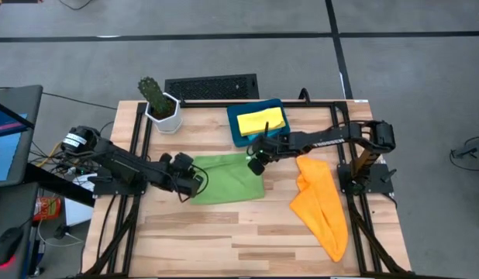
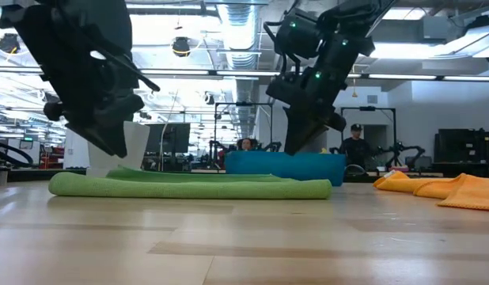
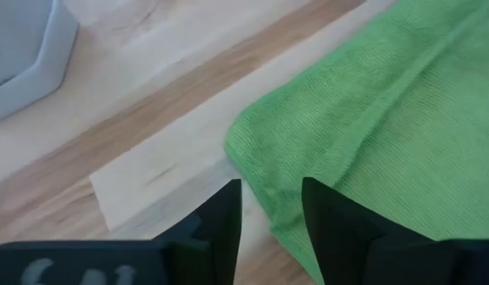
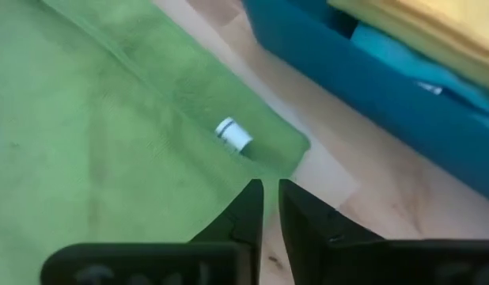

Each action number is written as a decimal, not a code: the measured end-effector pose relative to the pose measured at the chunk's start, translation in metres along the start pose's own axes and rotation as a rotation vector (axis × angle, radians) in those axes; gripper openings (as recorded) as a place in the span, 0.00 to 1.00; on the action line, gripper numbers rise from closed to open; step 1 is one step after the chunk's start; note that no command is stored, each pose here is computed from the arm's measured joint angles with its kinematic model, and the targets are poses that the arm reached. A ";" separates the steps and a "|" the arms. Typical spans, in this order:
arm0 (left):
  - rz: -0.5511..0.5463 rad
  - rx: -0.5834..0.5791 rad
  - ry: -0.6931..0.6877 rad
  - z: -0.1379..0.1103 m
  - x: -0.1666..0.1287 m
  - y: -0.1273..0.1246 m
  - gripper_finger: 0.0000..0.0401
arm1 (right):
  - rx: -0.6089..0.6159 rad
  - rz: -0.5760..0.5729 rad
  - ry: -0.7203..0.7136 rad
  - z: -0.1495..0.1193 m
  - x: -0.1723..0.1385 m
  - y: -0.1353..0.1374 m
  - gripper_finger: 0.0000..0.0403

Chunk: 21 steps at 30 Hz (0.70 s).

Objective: Fold microfiber towels
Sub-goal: Fold the green microfiber cloth

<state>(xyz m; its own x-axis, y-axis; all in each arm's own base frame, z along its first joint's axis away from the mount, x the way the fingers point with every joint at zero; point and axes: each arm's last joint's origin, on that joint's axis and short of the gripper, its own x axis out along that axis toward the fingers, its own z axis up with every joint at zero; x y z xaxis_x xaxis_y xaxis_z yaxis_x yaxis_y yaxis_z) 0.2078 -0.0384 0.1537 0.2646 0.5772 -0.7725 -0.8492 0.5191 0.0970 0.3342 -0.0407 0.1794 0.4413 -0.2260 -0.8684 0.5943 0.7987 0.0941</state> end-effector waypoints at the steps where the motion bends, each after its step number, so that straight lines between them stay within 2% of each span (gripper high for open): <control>1: 0.002 0.008 0.002 0.001 0.001 0.000 0.32 | -0.009 -0.001 0.000 0.001 0.000 -0.001 0.18; 3: -0.007 0.045 -0.020 0.002 0.001 -0.001 0.33 | -0.053 0.017 -0.007 0.002 -0.001 0.000 0.20; 9: -0.066 0.335 -0.066 0.011 -0.009 0.000 0.33 | -0.177 0.106 0.017 -0.002 -0.004 0.008 0.29; 17: -0.302 0.518 -0.057 0.035 -0.035 0.024 0.44 | -0.272 0.156 0.029 -0.003 -0.005 0.010 0.46; 21: -0.414 0.562 -0.001 0.039 -0.030 0.035 0.47 | -0.335 0.216 0.044 -0.001 -0.004 0.008 0.51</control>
<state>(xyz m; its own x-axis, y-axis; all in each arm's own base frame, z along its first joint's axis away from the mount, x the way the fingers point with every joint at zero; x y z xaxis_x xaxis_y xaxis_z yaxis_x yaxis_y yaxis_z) 0.1884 -0.0131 0.2053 0.5159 0.2619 -0.8156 -0.3135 0.9438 0.1047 0.3364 -0.0329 0.1831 0.4988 -0.0148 -0.8666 0.2355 0.9646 0.1191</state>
